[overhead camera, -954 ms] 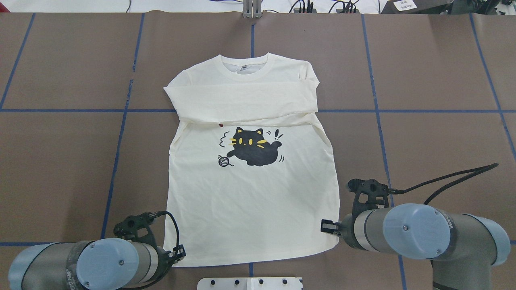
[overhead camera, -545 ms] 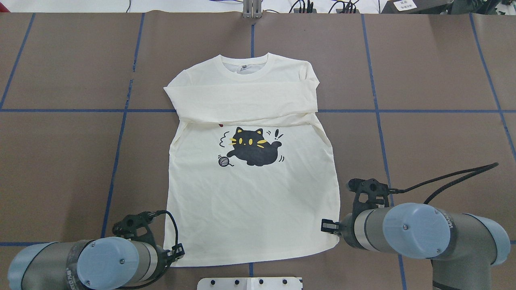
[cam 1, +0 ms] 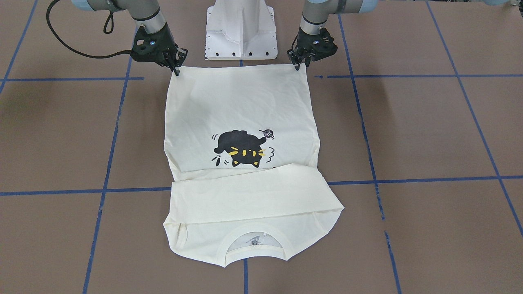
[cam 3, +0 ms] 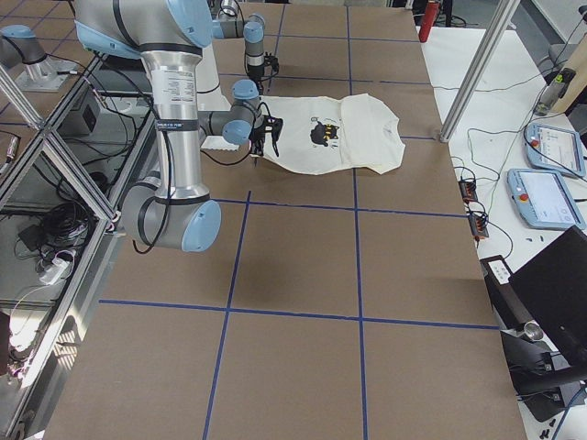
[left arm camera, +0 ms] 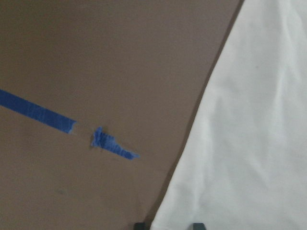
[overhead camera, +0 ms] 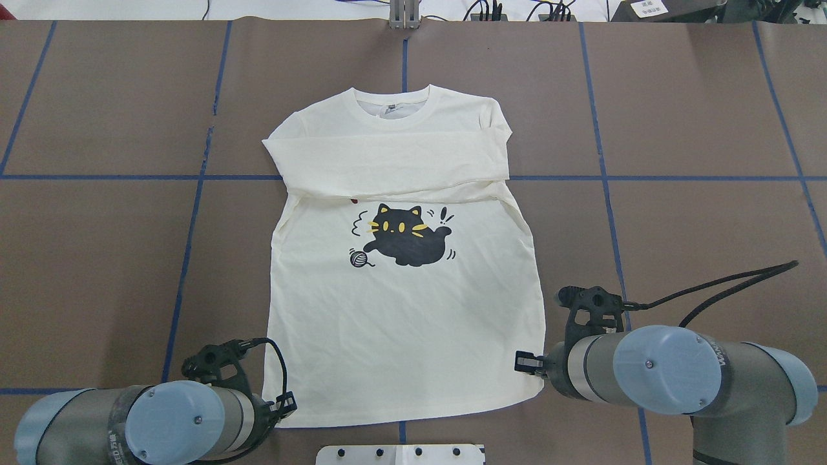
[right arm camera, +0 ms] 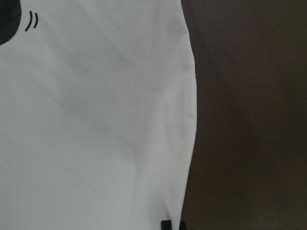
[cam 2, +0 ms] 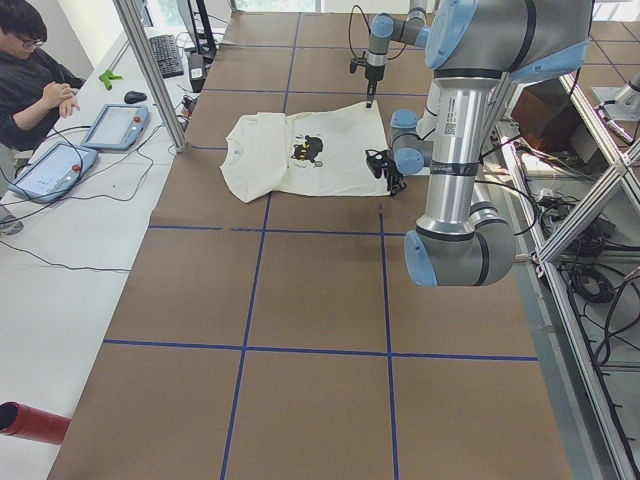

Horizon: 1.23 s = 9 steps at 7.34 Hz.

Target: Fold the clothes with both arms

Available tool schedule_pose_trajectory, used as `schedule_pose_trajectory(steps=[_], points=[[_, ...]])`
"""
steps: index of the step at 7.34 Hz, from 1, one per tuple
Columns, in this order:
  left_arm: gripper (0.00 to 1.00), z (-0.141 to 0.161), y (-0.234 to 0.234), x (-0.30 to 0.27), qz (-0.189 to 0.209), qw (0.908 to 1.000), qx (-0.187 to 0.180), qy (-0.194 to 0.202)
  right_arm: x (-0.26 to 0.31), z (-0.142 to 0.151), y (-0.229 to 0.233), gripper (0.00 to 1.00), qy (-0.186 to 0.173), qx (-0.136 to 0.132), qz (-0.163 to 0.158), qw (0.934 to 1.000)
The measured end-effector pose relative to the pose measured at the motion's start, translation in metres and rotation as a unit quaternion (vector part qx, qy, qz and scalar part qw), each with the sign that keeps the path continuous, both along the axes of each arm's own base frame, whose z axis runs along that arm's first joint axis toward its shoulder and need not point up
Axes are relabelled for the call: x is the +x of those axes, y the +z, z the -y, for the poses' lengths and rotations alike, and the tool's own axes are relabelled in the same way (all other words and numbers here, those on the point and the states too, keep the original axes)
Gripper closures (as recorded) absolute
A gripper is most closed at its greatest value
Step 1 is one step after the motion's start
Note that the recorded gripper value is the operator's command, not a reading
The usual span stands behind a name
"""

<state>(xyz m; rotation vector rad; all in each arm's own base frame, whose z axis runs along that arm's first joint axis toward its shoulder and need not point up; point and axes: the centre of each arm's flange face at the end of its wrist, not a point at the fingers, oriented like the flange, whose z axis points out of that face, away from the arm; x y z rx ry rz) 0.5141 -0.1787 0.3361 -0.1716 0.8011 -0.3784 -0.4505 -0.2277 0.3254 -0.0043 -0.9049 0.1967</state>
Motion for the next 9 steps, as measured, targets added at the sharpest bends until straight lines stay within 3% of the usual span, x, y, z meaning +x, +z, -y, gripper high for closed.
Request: schedule_pose_trajectory(steps=[1,6,9], points=[[1.0,0.0,0.0,0.0,0.0,1.0,0.0,0.0,0.0,0.0,0.0,1.0,0.0,0.0,0.0,1.0],[1.0,0.003,-0.013,-0.01,-0.014,0.9999,0.006,0.0,0.004,0.0,-0.002,1.0,-0.001,-0.001,0.003,1.0],[1.0,-0.002,-0.036,-0.036,-0.023,0.999,0.03,0.023,0.024,-0.006,-0.006,1.0,-0.004,-0.006,0.009,0.9999]])
